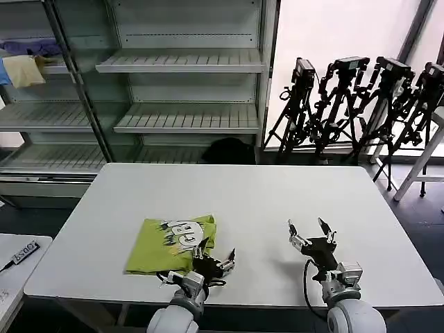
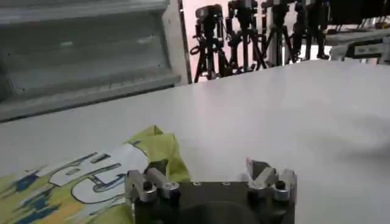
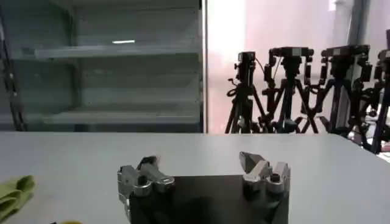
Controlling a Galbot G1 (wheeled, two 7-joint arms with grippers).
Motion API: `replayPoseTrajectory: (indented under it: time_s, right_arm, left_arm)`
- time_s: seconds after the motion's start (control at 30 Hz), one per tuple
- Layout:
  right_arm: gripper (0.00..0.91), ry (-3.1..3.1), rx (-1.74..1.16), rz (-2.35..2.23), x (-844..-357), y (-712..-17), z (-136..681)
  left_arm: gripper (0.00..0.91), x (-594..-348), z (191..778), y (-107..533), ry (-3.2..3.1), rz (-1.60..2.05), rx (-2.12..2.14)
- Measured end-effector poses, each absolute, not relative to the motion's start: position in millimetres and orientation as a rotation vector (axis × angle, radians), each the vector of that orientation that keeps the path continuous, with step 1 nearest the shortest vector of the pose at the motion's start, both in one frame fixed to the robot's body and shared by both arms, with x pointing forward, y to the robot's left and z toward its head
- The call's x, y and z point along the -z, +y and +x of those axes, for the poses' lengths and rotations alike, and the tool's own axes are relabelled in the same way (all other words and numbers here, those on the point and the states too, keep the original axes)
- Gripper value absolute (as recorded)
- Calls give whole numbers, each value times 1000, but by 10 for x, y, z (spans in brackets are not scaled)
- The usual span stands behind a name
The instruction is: Fold and organize the clothes.
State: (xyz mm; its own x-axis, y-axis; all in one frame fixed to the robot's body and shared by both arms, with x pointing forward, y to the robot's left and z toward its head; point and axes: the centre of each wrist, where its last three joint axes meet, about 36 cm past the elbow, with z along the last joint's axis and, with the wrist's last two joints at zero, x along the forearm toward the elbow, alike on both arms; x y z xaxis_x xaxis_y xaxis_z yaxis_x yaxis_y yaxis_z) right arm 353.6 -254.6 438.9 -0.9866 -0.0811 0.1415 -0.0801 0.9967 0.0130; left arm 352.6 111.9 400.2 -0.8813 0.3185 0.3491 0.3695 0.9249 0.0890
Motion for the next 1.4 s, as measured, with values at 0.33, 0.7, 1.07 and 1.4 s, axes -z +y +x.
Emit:
replayPoseTrajectory:
  time_s: [0.33, 0.7, 1.07, 1.4]
  right_arm:
    - [907, -3003, 4, 131, -4423, -2542, 3528]
    - [907, -3005, -26, 167, -4497, -2513, 3542]
    - [907, -2997, -47, 172, -4472, -2470, 3543]
    - [907, -2993, -49, 162, -4429, -2469, 3567]
  left_arm:
    - [907, -4213, 3600, 1379, -2884, -548, 40]
    - [907, -4500, 3669, 2604, -2996, -311, 91]
    - [907, -4354, 3639, 3180, -2894, -155, 108]
    - [907, -4174, 3638, 3236, -2786, -126, 19]
